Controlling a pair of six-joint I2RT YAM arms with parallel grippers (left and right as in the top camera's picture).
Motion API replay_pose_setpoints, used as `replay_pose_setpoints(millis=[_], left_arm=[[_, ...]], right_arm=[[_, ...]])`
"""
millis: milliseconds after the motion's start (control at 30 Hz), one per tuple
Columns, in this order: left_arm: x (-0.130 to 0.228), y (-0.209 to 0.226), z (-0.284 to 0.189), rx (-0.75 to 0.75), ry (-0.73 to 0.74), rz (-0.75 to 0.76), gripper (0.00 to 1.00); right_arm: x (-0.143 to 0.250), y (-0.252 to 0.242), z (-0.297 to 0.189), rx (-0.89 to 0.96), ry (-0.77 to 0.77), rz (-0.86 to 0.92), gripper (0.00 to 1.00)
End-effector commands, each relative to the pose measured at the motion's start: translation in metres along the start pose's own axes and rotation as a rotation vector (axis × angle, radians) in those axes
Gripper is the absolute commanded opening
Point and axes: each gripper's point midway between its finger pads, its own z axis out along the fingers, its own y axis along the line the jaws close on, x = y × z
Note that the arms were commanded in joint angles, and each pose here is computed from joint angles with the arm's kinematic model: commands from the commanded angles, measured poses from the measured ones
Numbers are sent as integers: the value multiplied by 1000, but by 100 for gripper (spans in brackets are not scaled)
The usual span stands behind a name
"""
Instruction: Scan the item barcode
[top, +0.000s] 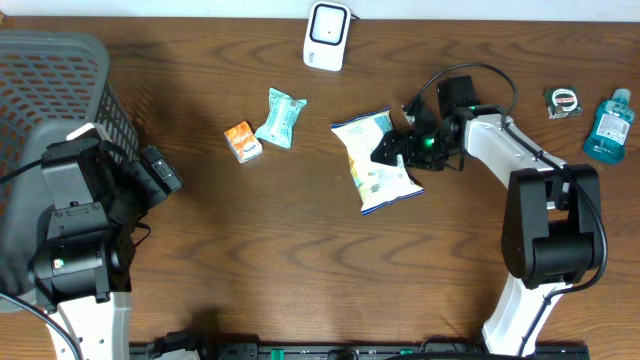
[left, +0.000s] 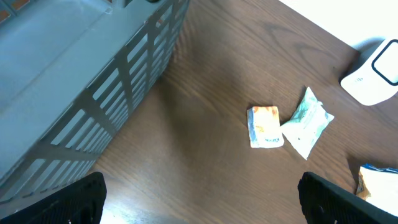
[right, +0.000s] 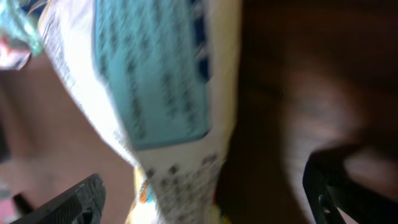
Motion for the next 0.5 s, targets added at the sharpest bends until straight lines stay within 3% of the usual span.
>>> replay_pose_setpoints(millis=[0,167,333,467], left_arm=[[-3,3,-1,-14,-9,-13,98],[-3,3,-1,-14,-9,-13,98],[-3,3,-1,-14,-9,-13,98],[-3,3,-1,-14,-9,-13,98]], right_arm=[[-10,-8,1,48,-34,16,93],[-27,1,0,3,-98,1,77],[-29,15,9,-73,-95,-27,75],[-19,18,26,-72,-51,-31,59]])
